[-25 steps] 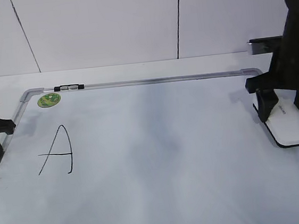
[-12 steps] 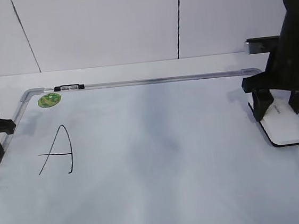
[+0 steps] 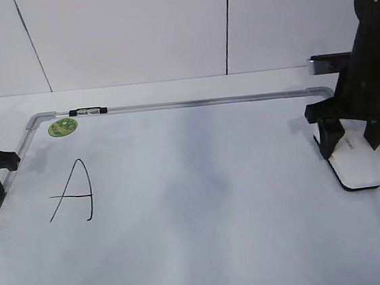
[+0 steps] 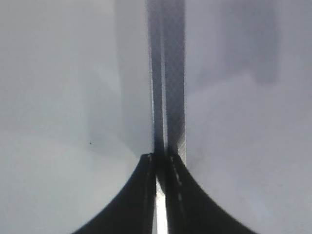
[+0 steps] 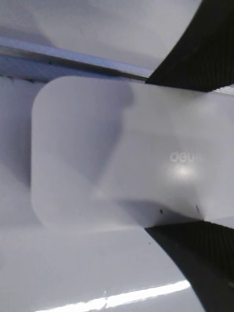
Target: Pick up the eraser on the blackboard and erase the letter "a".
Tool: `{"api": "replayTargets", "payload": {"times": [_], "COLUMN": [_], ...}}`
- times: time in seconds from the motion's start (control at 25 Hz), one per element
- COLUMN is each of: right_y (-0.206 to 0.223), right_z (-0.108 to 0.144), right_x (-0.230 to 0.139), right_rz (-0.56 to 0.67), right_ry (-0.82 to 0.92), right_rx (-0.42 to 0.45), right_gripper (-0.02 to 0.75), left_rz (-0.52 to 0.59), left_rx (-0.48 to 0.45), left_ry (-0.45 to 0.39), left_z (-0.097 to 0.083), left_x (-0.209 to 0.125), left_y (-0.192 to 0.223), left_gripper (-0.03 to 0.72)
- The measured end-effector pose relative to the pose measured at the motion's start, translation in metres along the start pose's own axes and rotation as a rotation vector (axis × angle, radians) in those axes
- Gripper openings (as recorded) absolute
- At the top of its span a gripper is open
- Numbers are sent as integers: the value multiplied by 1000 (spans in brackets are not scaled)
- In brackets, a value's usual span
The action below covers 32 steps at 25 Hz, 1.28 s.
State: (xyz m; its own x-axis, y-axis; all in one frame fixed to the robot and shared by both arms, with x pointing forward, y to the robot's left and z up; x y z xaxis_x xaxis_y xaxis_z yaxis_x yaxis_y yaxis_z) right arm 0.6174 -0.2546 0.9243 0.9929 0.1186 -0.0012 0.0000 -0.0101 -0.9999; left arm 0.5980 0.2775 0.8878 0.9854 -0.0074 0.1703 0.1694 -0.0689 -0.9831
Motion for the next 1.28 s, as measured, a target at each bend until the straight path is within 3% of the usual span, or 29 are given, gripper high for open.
{"api": "replayTargets", "payload": {"times": [0.8, 1.28], "right_y": [8, -1], "right_z": [0, 1], "right_x": [1, 2], "right_rz": [20, 50], "right_ry": [0, 6], "right_rx": [0, 10], "right_gripper": [535, 604], "left_rz": [0, 0], "left_rx": [0, 0], "left_ry": [0, 0], "left_z": [0, 0], "left_x": [0, 0], "left_y": [0, 0], "left_gripper": [14, 14]}}
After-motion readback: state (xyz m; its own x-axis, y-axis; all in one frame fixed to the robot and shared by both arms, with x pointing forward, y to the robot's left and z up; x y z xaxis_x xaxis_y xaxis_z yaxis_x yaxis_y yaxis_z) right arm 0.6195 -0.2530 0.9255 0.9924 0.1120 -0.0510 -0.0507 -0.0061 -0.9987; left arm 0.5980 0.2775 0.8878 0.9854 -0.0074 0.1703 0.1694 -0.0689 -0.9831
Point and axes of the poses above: a point on each arm's last joint axis where the gripper is mounted, y pointing out along that axis toward the gripper, z along the wrist's bending axis when the last joint is at zero, x = y × z, the point moved 4 cm from there along y, pointing out along that axis toward the gripper, and after that the axes turned 2 degrees about -y, right-handed, at the moved point
